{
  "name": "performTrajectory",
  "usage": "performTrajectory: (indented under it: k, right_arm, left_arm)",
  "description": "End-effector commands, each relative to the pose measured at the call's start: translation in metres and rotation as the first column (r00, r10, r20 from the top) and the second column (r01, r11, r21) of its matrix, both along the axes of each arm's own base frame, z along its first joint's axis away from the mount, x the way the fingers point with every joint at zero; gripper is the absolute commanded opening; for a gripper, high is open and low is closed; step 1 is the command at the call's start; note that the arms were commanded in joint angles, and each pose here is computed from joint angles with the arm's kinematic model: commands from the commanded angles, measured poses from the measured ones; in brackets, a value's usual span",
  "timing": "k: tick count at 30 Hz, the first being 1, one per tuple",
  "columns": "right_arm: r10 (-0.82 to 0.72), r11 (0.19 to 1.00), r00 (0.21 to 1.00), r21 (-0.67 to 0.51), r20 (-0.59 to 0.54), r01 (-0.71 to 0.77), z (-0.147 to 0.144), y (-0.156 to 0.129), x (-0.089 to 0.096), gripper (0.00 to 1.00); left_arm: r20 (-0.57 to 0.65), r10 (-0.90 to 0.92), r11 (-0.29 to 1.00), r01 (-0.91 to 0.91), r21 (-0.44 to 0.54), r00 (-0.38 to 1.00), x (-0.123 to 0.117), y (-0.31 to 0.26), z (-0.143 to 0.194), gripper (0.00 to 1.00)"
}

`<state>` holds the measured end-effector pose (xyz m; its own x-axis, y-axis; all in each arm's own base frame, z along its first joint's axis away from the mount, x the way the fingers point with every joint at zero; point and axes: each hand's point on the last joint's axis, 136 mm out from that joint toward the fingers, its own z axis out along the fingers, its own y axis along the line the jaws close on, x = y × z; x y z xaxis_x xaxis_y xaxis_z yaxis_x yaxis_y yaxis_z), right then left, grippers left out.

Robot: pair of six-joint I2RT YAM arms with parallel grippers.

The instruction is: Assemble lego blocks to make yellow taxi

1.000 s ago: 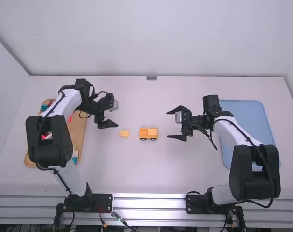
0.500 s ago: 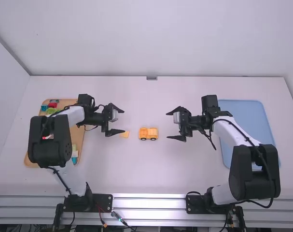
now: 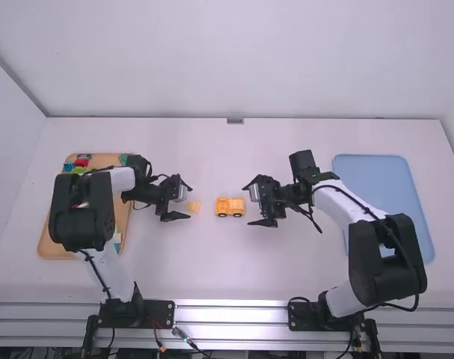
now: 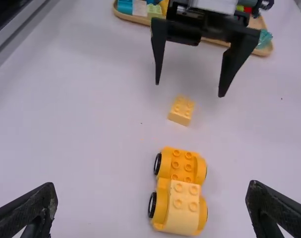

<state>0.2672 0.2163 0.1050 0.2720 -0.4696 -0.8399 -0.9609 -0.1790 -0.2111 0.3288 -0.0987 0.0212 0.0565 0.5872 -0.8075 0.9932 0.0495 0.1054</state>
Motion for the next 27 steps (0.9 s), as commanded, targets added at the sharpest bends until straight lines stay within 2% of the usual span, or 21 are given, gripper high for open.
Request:
performTrajectory:
  k: [1,7,12,17,22,24,25,27]
  right_arm:
    - [0.004,1.0,1.0,0.017,-0.009,-0.004,0.003,0.002,0.001,0.99]
    - [0.008,0.999,1.0,0.044,-0.013,-0.007,0.007,0.003,0.001,0.99]
    - [0.009,0.999,1.0,0.048,-0.011,-0.008,0.008,0.003,0.001,0.99]
    - [0.008,0.999,1.0,0.05,0.0,-0.008,0.009,0.004,0.003,0.99]
    - [-0.066,0.996,0.996,0.05,-0.055,0.069,0.011,0.005,0.015,0.99]
    - [-0.066,0.996,0.996,0.052,-0.053,0.069,0.012,0.006,0.016,0.99]
    - [-0.065,0.996,0.997,0.053,-0.05,0.067,0.012,0.006,0.016,0.99]
    - [-0.063,0.996,0.997,0.053,-0.048,0.066,0.012,0.006,0.016,0.99]
  left_arm:
    - [0.007,-0.019,1.0,0.019,0.001,1.0,0.002,0.003,-0.009,0.91]
    - [0.004,-0.049,0.999,0.049,-0.008,0.999,0.01,-0.001,-0.021,0.87]
    - [-0.021,-0.05,0.996,0.049,-0.071,0.999,0.016,-0.005,-0.025,0.81]
    - [-0.019,-0.081,0.989,0.078,-0.128,0.996,0.011,-0.009,-0.025,0.77]
    - [-0.026,-0.077,0.986,0.073,-0.15,0.997,0.01,-0.01,-0.029,0.75]
    - [-0.028,-0.083,0.986,0.078,-0.147,0.996,0.009,-0.012,-0.029,0.73]
    - [-0.025,-0.09,0.986,0.085,-0.146,0.996,0.009,-0.014,-0.03,0.66]
    - [-0.028,-0.086,0.986,0.081,-0.146,0.996,0.01,-0.014,-0.03,0.59]
